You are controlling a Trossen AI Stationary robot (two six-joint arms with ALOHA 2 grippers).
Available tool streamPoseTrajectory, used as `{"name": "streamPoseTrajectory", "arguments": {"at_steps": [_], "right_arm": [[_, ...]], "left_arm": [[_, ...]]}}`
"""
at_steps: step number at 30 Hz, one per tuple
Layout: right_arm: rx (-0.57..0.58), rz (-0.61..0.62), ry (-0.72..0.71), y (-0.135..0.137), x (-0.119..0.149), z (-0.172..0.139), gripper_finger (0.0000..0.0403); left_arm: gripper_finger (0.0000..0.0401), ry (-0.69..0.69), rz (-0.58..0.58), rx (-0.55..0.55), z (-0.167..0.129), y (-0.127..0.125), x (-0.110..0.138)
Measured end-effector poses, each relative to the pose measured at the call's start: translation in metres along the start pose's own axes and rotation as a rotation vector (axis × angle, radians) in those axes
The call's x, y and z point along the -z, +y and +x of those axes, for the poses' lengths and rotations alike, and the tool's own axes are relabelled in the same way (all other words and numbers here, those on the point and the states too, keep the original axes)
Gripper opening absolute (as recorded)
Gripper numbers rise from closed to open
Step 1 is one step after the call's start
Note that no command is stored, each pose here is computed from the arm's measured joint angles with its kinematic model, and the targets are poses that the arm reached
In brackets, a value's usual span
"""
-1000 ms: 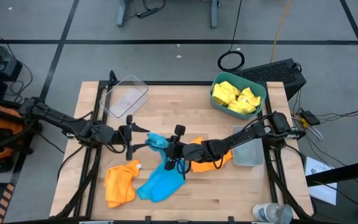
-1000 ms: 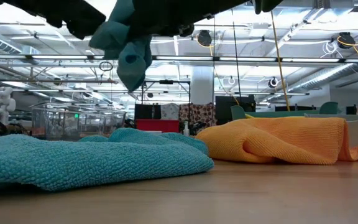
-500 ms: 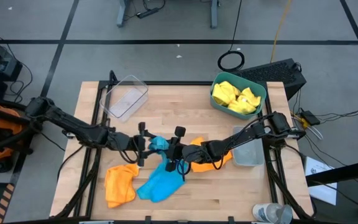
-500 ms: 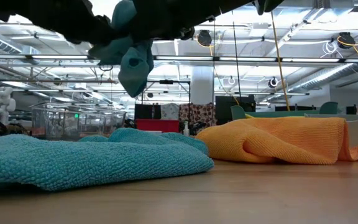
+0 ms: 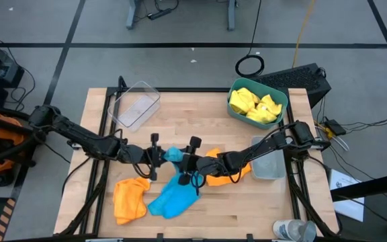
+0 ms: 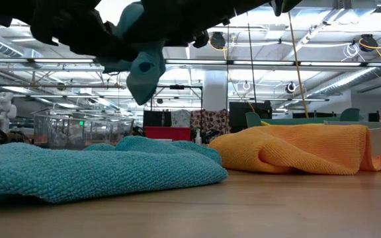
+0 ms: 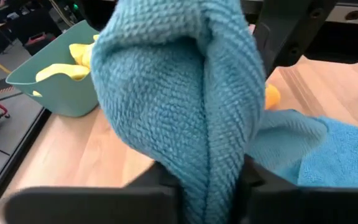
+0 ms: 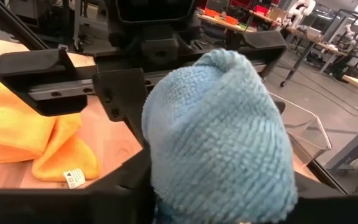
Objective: Sort microfiber towel by color & place in baskets
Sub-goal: Put the top blue towel into the transparent bin
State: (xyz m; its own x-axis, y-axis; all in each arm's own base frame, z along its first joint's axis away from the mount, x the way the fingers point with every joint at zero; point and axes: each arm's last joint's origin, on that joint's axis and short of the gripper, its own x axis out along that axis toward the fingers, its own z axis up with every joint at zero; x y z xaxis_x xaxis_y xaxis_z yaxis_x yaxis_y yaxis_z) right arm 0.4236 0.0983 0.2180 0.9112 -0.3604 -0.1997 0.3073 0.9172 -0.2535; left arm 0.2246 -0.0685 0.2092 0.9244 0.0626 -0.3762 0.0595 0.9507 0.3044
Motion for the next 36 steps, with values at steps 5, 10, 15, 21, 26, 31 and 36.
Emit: {"name": "streamPoseTrajectory", "arguments": {"at_steps": [5,10,15,21,26,31,36], "right_arm": [[0.02,-0.031,0.021,-0.002,0.0,-0.001,0.0247],[0.011,-0.076,0.118,-0.011,-0.009,-0.019,0.0284],[-0.009,-0.1,0.211,-0.021,-0.023,-0.047,0.0292],[-0.037,-0.045,0.294,-0.027,-0.033,-0.079,0.0285],[-0.058,-0.035,0.34,-0.02,-0.027,-0.087,0.028],[-0.078,-0.074,0.373,-0.011,-0.02,-0.09,0.0276],[-0.087,-0.085,0.375,-0.009,-0.021,-0.094,0.0276]], "left_arm": [[0.0023,0.006,0.003,0.008,0.0,0.0,0.001],[0.0043,0.032,0.014,0.004,-0.004,0.001,0.002],[0.0029,0.012,0.029,-0.012,-0.018,0.008,-0.003],[0.0023,-0.056,0.09,-0.082,-0.047,0.023,-0.013],[0.0021,-0.058,0.144,-0.273,-0.076,0.054,-0.051],[0.002,0.094,0.086,-0.423,-0.107,0.095,-0.086],[0.002,0.258,-0.006,-0.482,-0.13,0.123,-0.093]]}}
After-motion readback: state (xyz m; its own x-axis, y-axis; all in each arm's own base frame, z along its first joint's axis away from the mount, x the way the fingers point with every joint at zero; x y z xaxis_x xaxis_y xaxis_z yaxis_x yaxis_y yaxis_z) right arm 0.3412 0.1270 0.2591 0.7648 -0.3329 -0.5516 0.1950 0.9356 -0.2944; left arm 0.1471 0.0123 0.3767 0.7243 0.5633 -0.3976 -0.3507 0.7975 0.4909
